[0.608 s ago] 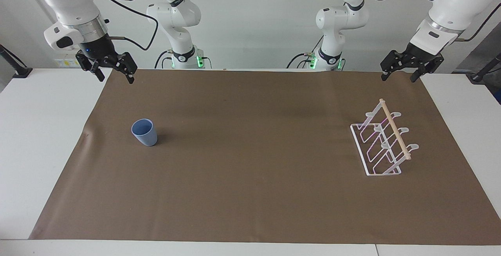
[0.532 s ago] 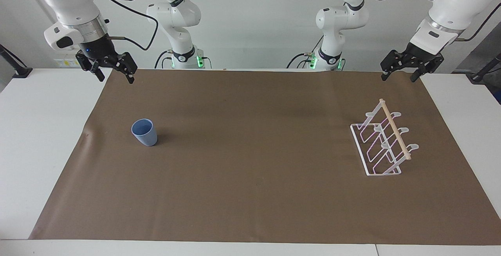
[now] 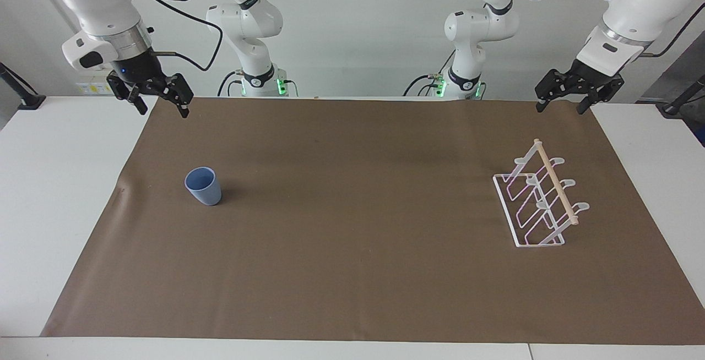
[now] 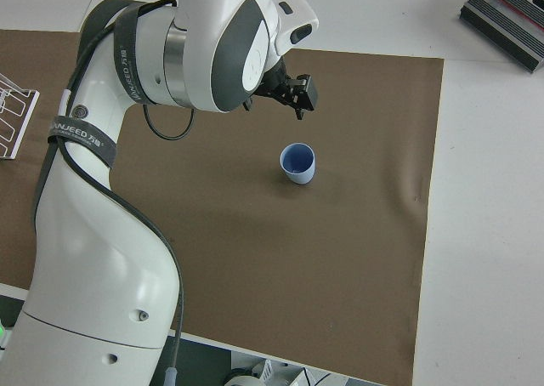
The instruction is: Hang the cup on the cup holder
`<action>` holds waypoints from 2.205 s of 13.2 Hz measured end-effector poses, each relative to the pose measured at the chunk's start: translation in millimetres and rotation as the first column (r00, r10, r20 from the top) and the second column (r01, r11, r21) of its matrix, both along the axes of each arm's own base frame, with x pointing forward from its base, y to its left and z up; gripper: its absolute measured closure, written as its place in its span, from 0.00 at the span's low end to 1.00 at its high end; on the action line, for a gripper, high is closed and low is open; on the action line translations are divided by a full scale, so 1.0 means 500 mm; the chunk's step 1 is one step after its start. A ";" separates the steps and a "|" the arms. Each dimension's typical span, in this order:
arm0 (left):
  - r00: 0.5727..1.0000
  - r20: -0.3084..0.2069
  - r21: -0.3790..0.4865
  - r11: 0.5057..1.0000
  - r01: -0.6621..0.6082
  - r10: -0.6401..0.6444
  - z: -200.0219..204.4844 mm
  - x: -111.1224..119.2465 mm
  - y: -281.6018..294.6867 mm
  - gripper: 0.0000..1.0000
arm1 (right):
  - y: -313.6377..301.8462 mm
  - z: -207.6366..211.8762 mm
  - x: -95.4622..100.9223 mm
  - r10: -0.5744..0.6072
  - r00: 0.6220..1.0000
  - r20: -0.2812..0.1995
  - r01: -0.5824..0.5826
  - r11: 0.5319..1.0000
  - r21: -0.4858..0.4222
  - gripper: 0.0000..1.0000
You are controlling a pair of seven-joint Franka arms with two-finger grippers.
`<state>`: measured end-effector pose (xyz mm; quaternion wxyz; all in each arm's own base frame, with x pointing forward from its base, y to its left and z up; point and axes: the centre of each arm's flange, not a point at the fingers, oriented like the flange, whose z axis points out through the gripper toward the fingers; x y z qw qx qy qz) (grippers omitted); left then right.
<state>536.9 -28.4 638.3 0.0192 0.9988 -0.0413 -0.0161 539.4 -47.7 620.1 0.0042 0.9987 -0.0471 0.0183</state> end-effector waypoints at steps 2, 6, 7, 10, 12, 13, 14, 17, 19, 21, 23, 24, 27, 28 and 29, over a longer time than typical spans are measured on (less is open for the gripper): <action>1.000 0.001 0.000 1.000 0.000 0.000 0.001 -0.001 0.000 0.00 | 0.000 0.000 0.000 0.000 1.000 0.000 0.000 1.000 0.000 0.00; 1.000 0.003 0.000 1.000 0.001 -0.001 0.003 -0.002 -0.001 0.00 | 0.000 0.000 0.000 0.000 1.000 0.000 0.000 1.000 0.000 0.00; 1.000 0.003 0.000 1.000 0.001 -0.001 0.004 -0.002 -0.001 0.00 | 0.000 0.000 0.000 0.000 1.000 0.000 0.000 1.000 0.000 0.00; 1.000 0.003 0.000 1.000 0.001 -0.001 0.003 -0.002 -0.001 0.00 | -0.005 0.000 0.000 -0.005 1.000 0.000 0.005 1.000 0.000 0.00; 1.000 0.003 0.000 1.000 0.001 -0.001 0.003 -0.002 -0.001 0.00 | -0.012 0.000 -0.001 -0.011 1.000 0.000 0.011 1.000 0.000 0.00; 1.000 0.003 0.000 1.000 0.001 -0.001 0.003 -0.002 -0.001 0.00 | -0.013 0.000 -0.001 -0.012 1.000 0.000 0.012 1.000 0.000 0.00; 1.000 0.003 0.000 1.000 0.001 -0.001 0.003 -0.002 -0.001 0.00 | -0.011 0.000 -0.001 -0.010 1.000 0.001 0.010 1.000 0.000 0.00; 1.000 0.004 -0.001 1.000 0.003 -0.003 0.004 -0.002 -0.004 0.00 | -0.005 -0.008 0.002 -0.005 1.000 0.010 0.005 1.000 -0.001 0.00; 1.000 0.006 -0.001 1.000 0.006 -0.006 0.005 -0.003 -0.006 0.00 | -0.004 -0.037 0.004 -0.002 1.000 0.025 0.002 1.000 -0.001 0.00; 1.000 0.007 -0.001 1.000 0.006 -0.006 0.005 -0.003 -0.007 0.00 | -0.002 -0.085 0.007 0.000 0.999 0.043 0.000 1.000 -0.002 0.00; 1.000 0.007 -0.001 1.000 0.006 -0.006 0.006 -0.003 -0.007 0.00 | 0.003 -0.140 0.012 0.006 0.998 0.060 -0.005 1.000 -0.003 0.00; 1.000 0.007 -0.001 1.000 0.006 -0.006 0.006 -0.003 -0.007 0.00 | 0.005 -0.166 0.013 0.008 0.998 0.065 -0.008 1.000 -0.004 0.00; 1.000 0.007 -0.001 1.000 0.006 -0.006 0.006 -0.003 -0.007 0.00 | 0.010 -0.233 0.013 0.013 0.998 0.068 -0.012 1.000 -0.004 0.00; 1.000 0.008 -0.001 1.000 0.006 -0.006 0.006 -0.003 -0.007 0.00 | 0.014 -0.251 0.015 0.016 0.998 0.067 -0.016 1.000 -0.005 0.00; 1.000 0.008 -0.001 1.000 0.006 -0.006 0.006 -0.003 -0.007 0.00 | 0.020 -0.269 0.017 0.021 0.998 0.063 -0.021 1.000 -0.005 0.00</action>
